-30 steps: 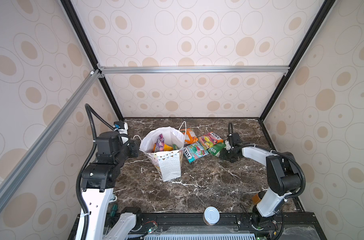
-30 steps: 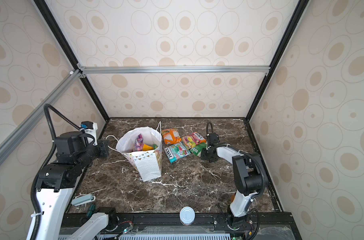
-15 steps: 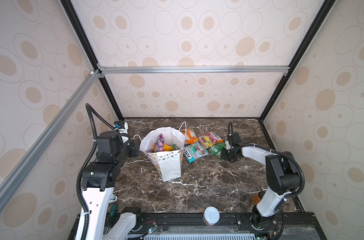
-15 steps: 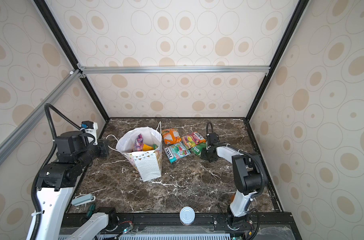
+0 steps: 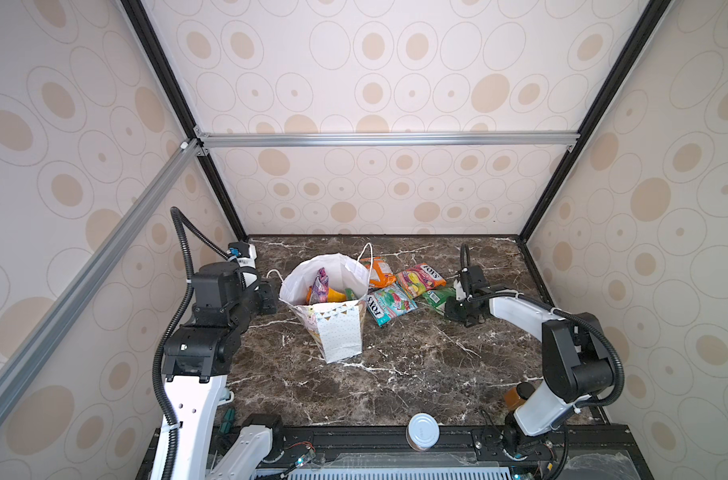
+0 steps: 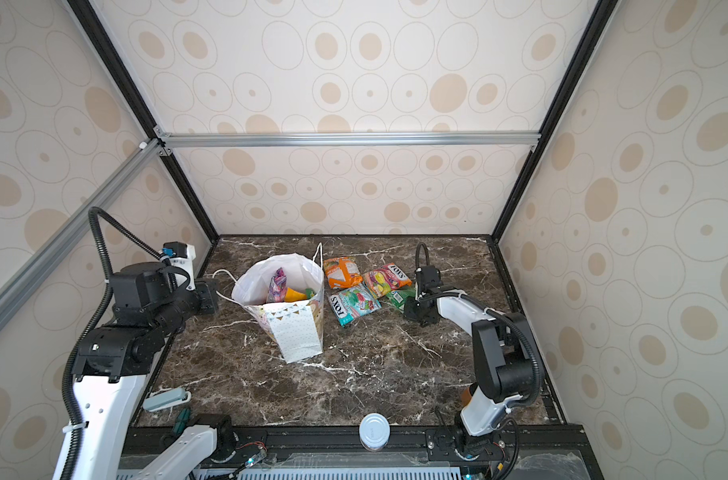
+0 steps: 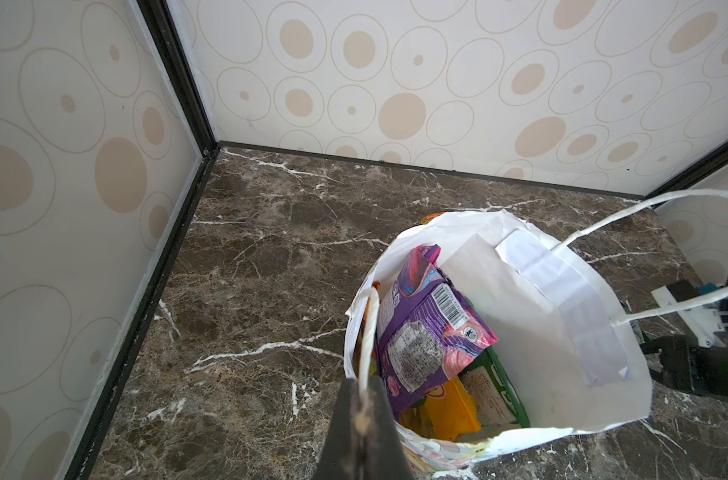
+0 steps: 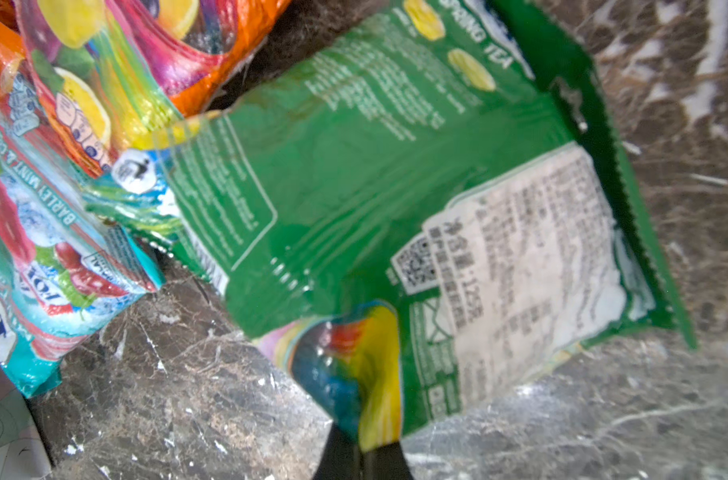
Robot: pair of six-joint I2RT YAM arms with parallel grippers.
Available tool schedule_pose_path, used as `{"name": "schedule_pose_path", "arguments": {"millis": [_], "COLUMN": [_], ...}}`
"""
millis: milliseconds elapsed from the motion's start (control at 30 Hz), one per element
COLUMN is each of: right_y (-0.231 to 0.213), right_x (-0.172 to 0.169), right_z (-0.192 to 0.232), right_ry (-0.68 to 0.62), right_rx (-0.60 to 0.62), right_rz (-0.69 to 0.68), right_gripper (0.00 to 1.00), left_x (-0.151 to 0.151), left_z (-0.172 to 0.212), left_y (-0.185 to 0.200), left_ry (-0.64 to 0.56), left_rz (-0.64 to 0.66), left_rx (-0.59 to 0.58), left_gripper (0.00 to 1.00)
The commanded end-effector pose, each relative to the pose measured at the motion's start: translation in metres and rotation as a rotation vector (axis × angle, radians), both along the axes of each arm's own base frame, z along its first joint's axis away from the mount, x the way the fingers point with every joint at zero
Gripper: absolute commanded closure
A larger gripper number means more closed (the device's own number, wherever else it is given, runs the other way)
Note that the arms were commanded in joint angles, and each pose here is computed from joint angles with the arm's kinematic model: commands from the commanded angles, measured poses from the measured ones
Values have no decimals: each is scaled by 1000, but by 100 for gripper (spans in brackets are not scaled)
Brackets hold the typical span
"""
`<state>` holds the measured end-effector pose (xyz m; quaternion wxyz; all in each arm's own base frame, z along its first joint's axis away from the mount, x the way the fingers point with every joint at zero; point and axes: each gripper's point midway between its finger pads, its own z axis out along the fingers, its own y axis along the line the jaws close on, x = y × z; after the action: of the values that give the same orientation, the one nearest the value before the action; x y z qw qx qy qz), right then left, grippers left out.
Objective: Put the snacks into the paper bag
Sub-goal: 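Close the right gripper on the green chip packet's end, then lift the green chip packet with the right gripper off the table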
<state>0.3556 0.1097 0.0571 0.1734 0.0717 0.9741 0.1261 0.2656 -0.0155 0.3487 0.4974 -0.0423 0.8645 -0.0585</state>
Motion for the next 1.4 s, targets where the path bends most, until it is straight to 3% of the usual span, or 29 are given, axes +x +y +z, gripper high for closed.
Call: {"name": "schedule_pose_path", "arguments": {"millis": [0, 1000, 1367], "right_y": [-6, -8, 35], "right_x": [-4, -53, -74], "right_z": [20, 164, 219], "right_ry": [-34, -285, -392], "right_rx": [-17, 18, 69], "right_rz": [0, 60, 225], "right_gripper": [100, 100, 100], "left_x": [-4, -2, -4], "left_z": [26, 31, 31], "left_y": [-1, -7, -8], "left_ry": [-81, -113, -115], "left_rz": [-12, -52, -61], "left_rx": [7, -1, 2], "left_gripper": [100, 100, 100]}}
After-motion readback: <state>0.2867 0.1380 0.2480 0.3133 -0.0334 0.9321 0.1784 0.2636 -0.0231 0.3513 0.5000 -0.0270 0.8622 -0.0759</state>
